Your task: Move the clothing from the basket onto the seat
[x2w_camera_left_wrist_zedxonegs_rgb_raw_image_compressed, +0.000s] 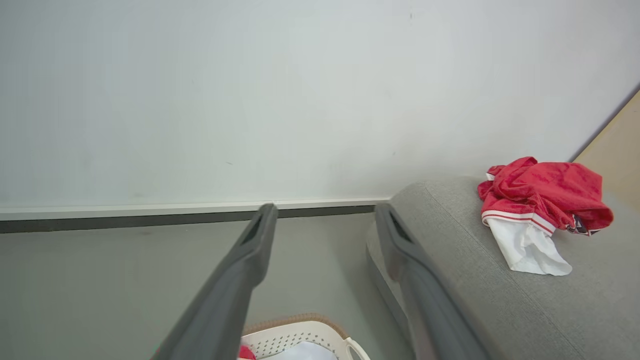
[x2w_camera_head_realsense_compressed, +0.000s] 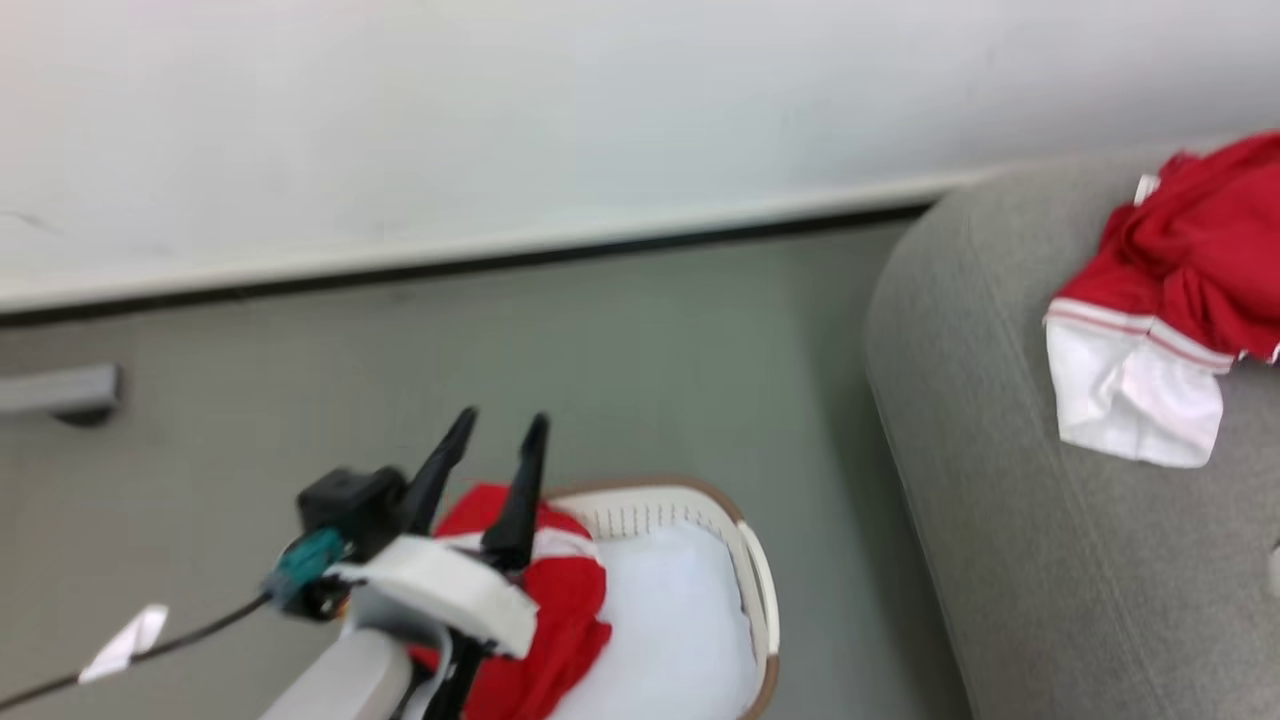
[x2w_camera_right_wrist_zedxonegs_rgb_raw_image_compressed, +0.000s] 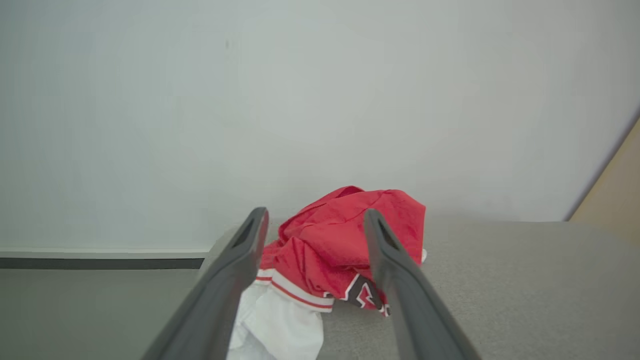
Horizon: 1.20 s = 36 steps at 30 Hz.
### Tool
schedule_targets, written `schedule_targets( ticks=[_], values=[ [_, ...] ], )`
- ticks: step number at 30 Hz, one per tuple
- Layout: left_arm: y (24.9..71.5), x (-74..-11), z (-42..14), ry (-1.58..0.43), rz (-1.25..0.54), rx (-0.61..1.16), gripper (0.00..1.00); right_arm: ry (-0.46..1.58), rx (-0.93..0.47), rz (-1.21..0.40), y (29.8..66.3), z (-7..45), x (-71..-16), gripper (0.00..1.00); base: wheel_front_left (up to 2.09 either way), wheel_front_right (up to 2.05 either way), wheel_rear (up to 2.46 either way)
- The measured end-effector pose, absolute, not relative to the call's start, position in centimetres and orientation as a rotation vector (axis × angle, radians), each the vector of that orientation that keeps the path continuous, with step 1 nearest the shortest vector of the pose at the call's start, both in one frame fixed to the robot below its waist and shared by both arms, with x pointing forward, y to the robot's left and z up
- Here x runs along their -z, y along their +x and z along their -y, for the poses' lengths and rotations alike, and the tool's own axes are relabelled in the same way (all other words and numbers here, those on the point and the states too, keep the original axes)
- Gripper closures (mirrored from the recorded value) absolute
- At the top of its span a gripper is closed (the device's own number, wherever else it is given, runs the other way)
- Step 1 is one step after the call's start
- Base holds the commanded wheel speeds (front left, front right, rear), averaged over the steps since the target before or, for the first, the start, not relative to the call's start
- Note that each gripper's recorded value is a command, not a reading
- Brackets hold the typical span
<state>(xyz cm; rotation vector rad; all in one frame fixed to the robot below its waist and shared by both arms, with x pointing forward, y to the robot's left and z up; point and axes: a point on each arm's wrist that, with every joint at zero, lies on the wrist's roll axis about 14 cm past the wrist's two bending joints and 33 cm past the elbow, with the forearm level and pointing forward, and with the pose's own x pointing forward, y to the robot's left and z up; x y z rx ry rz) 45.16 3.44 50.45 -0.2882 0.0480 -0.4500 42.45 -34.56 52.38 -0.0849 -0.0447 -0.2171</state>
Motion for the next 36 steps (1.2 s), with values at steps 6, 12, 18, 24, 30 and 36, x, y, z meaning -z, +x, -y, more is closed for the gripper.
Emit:
schedule_targets(
  ticks=[6,12,18,24,30,36],
  values=[
    [42.2,-51.8,-9.1,-0.239,0.016,0.283,0.0,-0.002,0.103,0.075,39.6,28.3,-51.8,0.0,0.0,0.0,0.0],
    [39.2,-52.0,-14.0,-0.209,0.057,0.133,0.0,0.03,-0.001,0.078,38.1,23.0,-51.2,0.0,0.0,0.0,0.0],
    [37.0,-51.3,-16.7,-0.19,0.067,0.056,0.0,0.072,-0.062,0.046,36.6,19.3,-49.7,0.0,0.0,0.0,0.0],
    [35.8,-50.4,-17.1,-0.191,0.055,0.042,0.0,0.099,-0.065,0.01,34.9,18.2,-48.3,0.0,0.0,0.0,0.0],
    [35.3,-50.0,-16.8,-0.2,0.053,0.053,0.0,0.111,-0.064,-0.003,34.1,17.9,-47.9,0.0,0.0,0.0,0.0],
    [35.1,-49.5,-16.4,-0.209,0.042,0.069,0.0,0.114,-0.08,-0.005,34.1,17.2,-47.8,0.0,0.0,0.0,0.0]
  ],
)
